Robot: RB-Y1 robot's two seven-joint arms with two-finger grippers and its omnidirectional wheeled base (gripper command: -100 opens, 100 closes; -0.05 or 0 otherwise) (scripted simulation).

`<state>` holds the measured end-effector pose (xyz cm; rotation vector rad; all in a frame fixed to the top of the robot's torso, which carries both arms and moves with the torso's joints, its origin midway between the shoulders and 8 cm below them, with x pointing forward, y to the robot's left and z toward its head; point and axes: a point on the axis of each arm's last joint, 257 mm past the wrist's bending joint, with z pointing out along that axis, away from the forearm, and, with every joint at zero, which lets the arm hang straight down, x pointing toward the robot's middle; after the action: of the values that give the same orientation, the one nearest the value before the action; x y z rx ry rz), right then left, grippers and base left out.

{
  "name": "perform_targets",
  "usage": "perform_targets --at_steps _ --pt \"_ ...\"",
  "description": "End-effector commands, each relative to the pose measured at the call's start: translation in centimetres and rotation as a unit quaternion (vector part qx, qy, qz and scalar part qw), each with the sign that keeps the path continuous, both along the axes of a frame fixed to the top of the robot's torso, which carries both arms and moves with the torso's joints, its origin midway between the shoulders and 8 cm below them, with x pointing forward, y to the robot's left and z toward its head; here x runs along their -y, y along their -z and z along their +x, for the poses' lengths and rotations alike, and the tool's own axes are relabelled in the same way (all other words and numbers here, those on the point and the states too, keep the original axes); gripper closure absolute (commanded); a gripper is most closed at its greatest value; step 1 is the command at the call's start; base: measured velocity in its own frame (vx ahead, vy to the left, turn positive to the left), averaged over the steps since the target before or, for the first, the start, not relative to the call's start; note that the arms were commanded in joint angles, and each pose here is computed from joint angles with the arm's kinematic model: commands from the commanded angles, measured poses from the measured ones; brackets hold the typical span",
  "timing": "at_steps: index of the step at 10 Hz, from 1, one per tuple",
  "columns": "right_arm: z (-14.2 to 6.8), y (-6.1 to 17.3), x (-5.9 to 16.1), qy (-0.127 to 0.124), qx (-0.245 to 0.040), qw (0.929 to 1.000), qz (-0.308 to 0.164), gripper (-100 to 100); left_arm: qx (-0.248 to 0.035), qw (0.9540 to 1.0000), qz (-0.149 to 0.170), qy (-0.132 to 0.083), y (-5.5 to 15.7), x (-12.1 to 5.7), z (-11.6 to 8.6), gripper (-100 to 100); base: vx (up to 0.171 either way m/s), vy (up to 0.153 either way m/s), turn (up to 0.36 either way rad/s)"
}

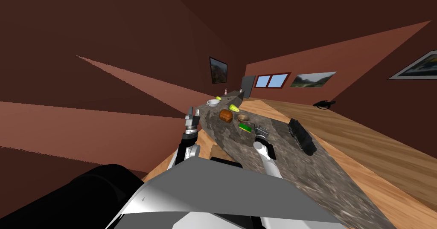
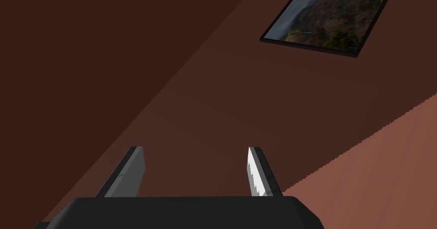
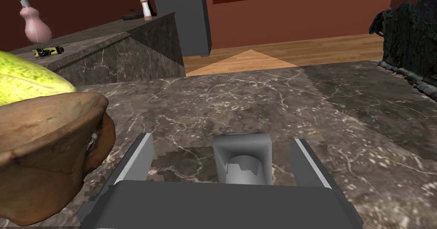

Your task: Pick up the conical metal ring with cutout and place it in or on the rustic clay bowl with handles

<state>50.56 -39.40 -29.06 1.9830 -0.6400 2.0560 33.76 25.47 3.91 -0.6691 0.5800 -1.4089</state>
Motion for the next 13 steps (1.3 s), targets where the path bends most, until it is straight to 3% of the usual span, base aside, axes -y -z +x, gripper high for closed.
perform_targets --at_steps 1,2,3,4,8,9,10,11,12,13 --pt "0.0 0.0 0.0 0.0 0.0 1.0 0.0 -100 0.0 1.0 0.0 0.0 0.0 0.0 0.0 0 -0.011 -0.013 0.021" --pt "0.0 0.2 -0.1 0.0 -0.001 1.0 0.003 0 0.0 1.0 0.0 0.0 0.0 0.0 0.0 0 0.0 0.0 0.0" --pt "0.0 0.1 -0.1 0.0 -0.001 1.0 0.003 -100 0.0 1.0 0.0 0.0 0.0 0.0 0.0 0 0.0 0.0 0.0" --pt "0.0 0.1 -0.1 0.0 -0.001 1.0 0.003 100 0.0 1.0 0.0 0.0 0.0 0.0 0.0 0 0.0 0.0 0.0" --pt "0.0 0.1 0.0 0.0 -0.001 1.0 0.001 100 0.0 1.0 0.0 0.0 0.0 0.0 0.0 0 0.0 0.0 0.0" --pt "0.0 0.1 0.0 0.0 -0.001 1.0 0.001 0 0.0 1.0 0.0 0.0 0.0 0.0 0.0 0 0.0 0.0 0.0" --pt "0.0 0.1 0.0 0.0 -0.001 1.0 0.001 100 0.0 1.0 0.0 0.0 0.0 0.0 0.0 0 0.0 0.0 0.0" --pt "0.0 0.1 0.0 0.0 -0.001 1.0 0.001 0 0.0 1.0 0.0 0.0 0.0 0.0 0.0 0 0.0 0.0 0.0" --pt "0.7 -1.1 1.3 -0.002 0.004 0.9999 -0.013 100 0.0 1.0 0.0 0.0 0.0 0.0 0.0 0 -0.004 0.056 -0.067" --pt "1.7 -2.4 2.2 -0.005 0.011 0.9997 -0.021 100 0.0 1.0 0.0 0.0 0.0 0.0 0.0 0 -0.023 0.119 -0.178"
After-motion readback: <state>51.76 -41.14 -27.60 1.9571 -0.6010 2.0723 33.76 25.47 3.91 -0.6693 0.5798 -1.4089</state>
